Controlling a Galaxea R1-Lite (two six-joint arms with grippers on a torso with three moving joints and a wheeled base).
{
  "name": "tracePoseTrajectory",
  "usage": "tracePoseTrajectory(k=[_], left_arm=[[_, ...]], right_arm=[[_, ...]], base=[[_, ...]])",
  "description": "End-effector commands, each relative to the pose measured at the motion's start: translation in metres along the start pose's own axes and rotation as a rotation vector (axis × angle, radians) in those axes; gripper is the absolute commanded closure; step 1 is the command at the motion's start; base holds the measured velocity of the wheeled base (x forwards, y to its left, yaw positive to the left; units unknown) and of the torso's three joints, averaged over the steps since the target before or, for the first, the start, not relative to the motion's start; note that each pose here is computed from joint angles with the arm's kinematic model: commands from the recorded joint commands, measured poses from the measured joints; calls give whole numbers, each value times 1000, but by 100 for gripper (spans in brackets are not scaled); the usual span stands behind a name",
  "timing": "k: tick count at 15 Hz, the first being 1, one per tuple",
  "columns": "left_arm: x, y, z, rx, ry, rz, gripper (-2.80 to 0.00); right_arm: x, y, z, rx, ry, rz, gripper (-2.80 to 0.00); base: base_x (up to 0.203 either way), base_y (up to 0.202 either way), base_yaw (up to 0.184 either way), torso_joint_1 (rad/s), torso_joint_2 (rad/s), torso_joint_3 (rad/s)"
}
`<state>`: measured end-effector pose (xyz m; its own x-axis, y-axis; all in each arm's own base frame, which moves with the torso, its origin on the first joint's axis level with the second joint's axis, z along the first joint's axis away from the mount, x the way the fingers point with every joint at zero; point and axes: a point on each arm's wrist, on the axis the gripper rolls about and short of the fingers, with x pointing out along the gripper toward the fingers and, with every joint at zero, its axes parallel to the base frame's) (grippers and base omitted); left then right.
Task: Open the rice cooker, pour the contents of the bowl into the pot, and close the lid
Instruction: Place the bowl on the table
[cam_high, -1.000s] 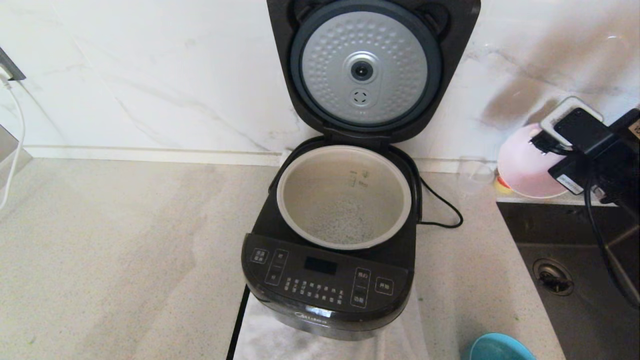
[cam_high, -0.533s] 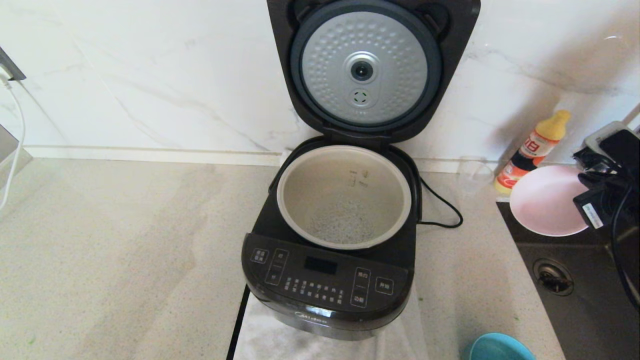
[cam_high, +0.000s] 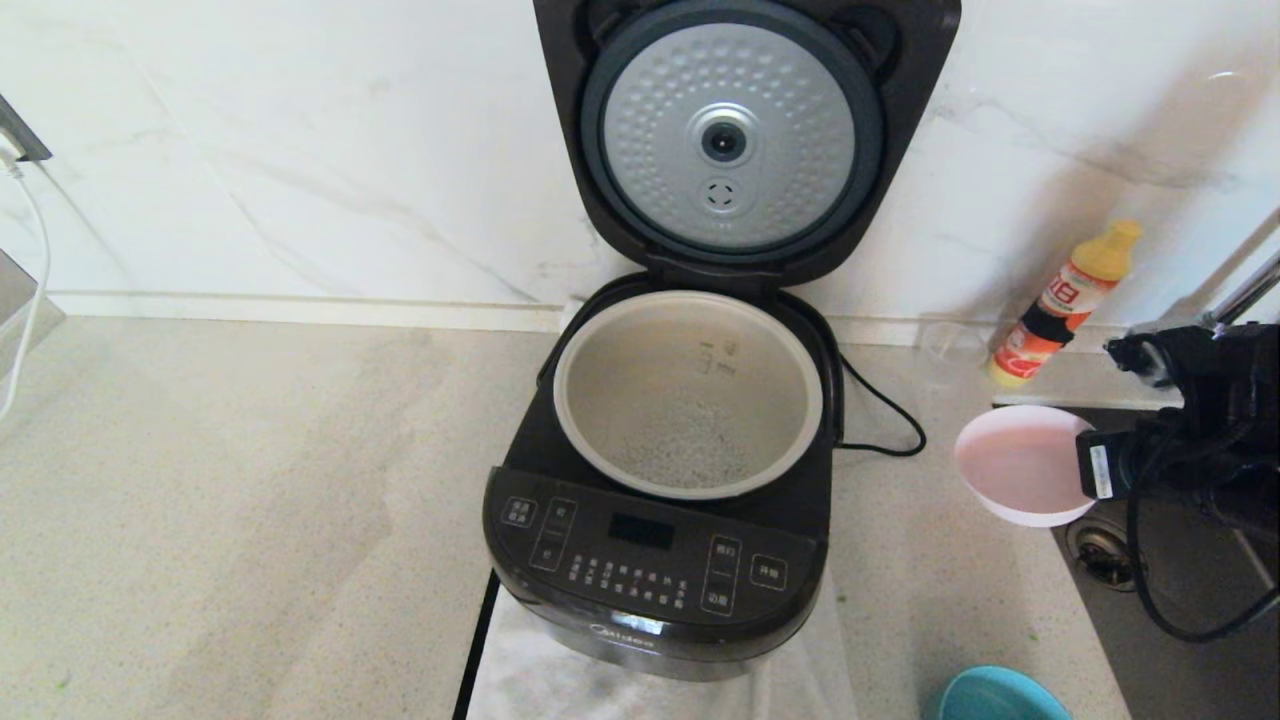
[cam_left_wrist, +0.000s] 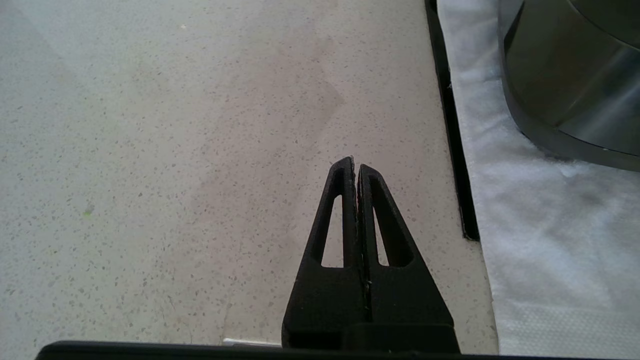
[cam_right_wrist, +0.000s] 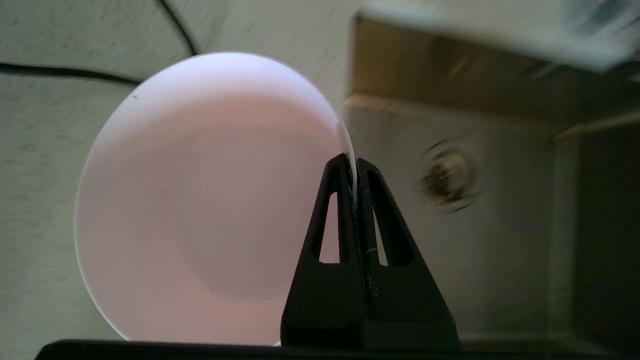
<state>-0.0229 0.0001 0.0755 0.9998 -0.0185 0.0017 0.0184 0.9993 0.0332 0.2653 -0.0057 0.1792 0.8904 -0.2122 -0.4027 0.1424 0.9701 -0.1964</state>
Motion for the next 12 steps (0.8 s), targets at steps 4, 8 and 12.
tracePoseTrajectory(k=[4,8,12], left_arm=[[0,0,0,1,2,0,0],[0,0,0,1,2,0,0],[0,0,0,1,3,0,0]], right_arm=[[42,14,-14,170,115,75,0],[58,19,-4,273,136,103,0],[73,21,0,319,136,100,0]], base=[[0,0,0,0,0,0],[0,0,0,0,0,0],[0,0,0,0,0,0]])
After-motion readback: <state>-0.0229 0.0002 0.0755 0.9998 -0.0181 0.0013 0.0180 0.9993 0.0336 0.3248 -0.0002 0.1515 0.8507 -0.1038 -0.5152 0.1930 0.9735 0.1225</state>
